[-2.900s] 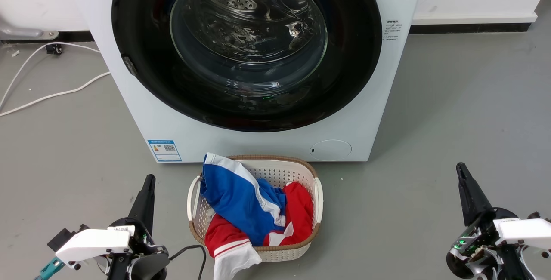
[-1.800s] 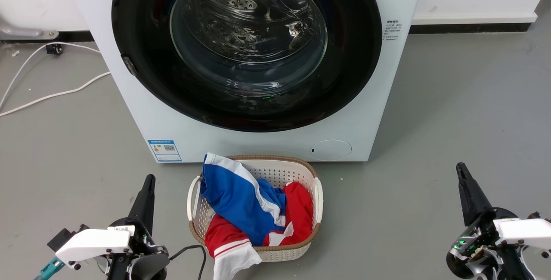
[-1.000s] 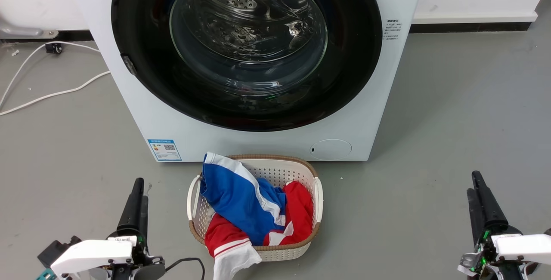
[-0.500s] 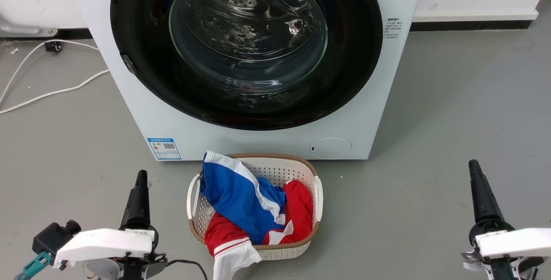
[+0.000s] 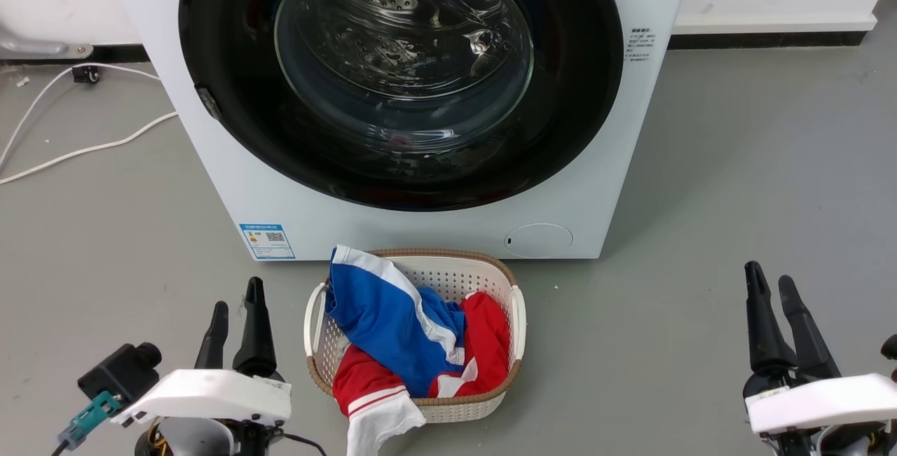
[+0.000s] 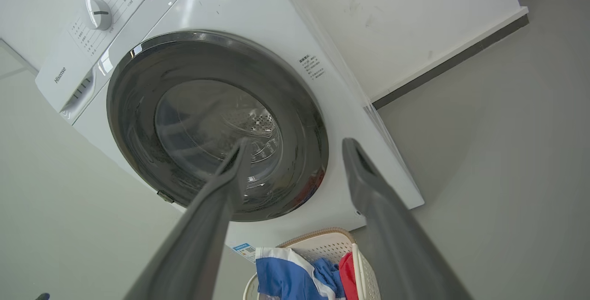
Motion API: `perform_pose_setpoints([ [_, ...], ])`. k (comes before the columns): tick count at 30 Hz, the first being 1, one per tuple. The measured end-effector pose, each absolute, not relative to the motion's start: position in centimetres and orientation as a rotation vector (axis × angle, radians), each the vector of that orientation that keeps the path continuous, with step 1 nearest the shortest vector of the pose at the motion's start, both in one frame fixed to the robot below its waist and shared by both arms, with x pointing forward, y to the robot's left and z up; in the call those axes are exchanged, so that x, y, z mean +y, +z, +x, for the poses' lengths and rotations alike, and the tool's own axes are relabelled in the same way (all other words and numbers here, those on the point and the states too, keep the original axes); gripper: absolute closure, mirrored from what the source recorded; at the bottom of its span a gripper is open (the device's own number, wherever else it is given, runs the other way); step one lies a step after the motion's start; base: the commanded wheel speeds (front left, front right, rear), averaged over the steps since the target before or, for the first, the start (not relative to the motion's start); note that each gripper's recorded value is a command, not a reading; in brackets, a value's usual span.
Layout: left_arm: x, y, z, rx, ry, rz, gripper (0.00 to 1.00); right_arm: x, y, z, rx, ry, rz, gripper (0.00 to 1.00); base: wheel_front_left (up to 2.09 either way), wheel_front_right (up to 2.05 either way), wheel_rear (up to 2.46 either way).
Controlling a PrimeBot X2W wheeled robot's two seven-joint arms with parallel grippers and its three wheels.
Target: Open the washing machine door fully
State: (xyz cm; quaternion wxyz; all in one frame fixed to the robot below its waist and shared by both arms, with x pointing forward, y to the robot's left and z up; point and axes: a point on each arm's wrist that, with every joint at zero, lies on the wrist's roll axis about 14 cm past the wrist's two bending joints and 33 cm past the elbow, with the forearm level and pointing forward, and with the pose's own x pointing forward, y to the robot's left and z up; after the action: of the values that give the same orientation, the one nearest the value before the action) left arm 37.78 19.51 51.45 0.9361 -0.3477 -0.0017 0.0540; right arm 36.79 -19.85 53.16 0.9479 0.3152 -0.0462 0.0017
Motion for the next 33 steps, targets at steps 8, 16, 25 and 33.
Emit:
perform_pose_setpoints([
  [8,19.1,51.3,37.5,0.011,0.116,-0.512,0.00,-19.5,53.3,36.4,-0.102,0.013,0.482,0.00,0.00,0.00,0.00],
  [16,18.4,51.9,37.5,-0.011,0.089,-0.411,0.00,-19.3,53.7,36.2,-0.120,0.021,0.373,0.00,0.00,0.00,0.00],
  [25,17.8,52.6,37.2,-0.042,0.067,-0.326,0.00,-19.3,54.0,35.7,-0.139,0.024,0.284,0.00,0.00,0.00,0.00],
  [33,17.4,52.8,36.8,-0.067,0.053,-0.258,0.00,-19.0,54.4,35.4,-0.159,0.034,0.223,0.00,0.00,0.00,0.00],
])
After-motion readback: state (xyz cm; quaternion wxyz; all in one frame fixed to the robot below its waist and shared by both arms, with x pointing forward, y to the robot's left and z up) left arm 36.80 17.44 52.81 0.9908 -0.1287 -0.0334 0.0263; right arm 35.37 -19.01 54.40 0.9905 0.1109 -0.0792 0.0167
